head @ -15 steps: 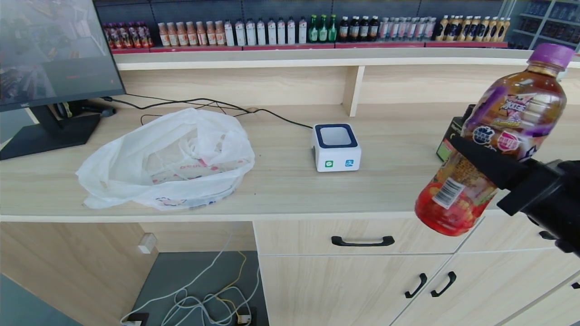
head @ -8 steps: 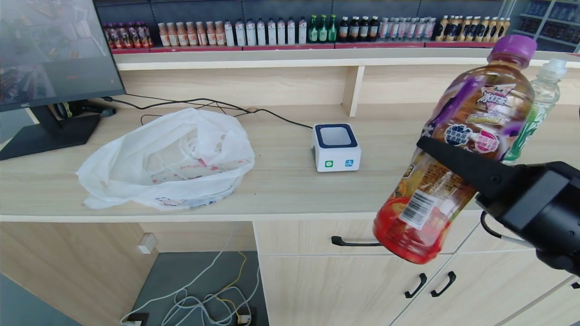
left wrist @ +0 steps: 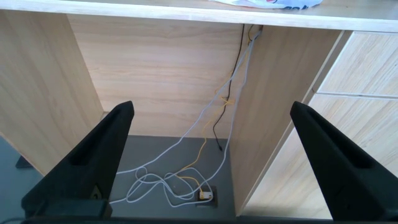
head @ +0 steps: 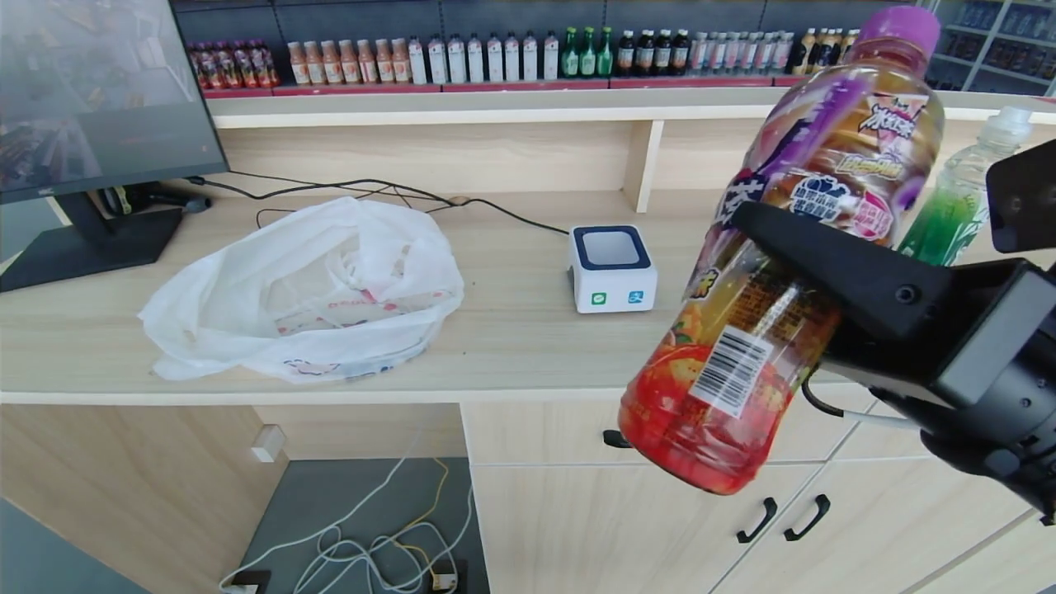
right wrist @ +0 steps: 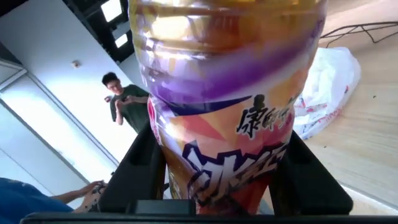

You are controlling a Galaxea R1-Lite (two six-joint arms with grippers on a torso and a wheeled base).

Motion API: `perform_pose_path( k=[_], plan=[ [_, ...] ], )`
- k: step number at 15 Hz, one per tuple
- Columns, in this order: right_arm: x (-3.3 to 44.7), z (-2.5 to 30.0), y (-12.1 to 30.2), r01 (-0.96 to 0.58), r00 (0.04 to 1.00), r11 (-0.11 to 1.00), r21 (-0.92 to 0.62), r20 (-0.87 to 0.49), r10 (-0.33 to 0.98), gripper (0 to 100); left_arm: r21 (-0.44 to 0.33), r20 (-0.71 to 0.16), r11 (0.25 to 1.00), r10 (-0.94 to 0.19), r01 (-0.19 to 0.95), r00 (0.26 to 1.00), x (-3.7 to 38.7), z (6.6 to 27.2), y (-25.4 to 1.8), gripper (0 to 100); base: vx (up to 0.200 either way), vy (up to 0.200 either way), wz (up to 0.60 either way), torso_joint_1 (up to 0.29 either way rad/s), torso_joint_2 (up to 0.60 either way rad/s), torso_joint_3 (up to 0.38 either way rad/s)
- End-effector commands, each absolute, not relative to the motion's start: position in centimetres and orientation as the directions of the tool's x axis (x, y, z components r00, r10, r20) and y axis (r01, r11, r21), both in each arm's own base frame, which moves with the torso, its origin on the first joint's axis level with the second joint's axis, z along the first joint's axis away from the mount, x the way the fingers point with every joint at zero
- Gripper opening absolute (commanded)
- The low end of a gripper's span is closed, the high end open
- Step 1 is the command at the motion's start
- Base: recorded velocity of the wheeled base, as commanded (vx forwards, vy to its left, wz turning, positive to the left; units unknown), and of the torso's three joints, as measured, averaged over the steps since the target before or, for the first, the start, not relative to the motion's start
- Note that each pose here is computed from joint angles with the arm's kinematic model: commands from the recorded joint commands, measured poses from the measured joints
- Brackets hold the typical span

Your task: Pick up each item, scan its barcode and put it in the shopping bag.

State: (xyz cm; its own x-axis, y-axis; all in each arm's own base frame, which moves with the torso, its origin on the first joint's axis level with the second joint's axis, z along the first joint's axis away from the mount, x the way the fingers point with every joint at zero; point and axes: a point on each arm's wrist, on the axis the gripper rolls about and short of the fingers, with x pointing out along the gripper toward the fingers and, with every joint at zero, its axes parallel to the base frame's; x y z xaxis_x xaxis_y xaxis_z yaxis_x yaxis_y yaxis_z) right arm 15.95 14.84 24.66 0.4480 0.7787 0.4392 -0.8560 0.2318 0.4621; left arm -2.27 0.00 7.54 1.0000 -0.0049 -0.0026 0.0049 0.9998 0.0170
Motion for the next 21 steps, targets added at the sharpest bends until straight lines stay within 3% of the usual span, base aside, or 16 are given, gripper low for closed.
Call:
perform_pose_path(
  k=[1,6,21],
  plan=[
    [17.1,23.4,16.4,-0.856,0.426,0.209,0.473,0.413,0.805,0,0.017,-0.003,1.000,-0.005,0.005,1.000,-2.3,7.5,0.0,100,0.000,0.000,0.00,0.000,0.00,0.000],
    [18.2,24.5,19.0,-0.875,0.352,0.105,0.472,0.474,0.807,0,0.017,-0.003,1.000,-0.005,0.005,1.000,-2.3,7.5,0.0,100,0.000,0.000,0.00,0.000,0.00,0.000],
    [18.3,24.7,19.2,-0.884,0.324,0.084,0.460,0.475,0.818,0,0.012,-0.003,1.000,-0.003,0.003,1.000,-2.3,7.5,0.0,100,0.000,0.000,0.00,0.000,0.00,0.000]
  ],
)
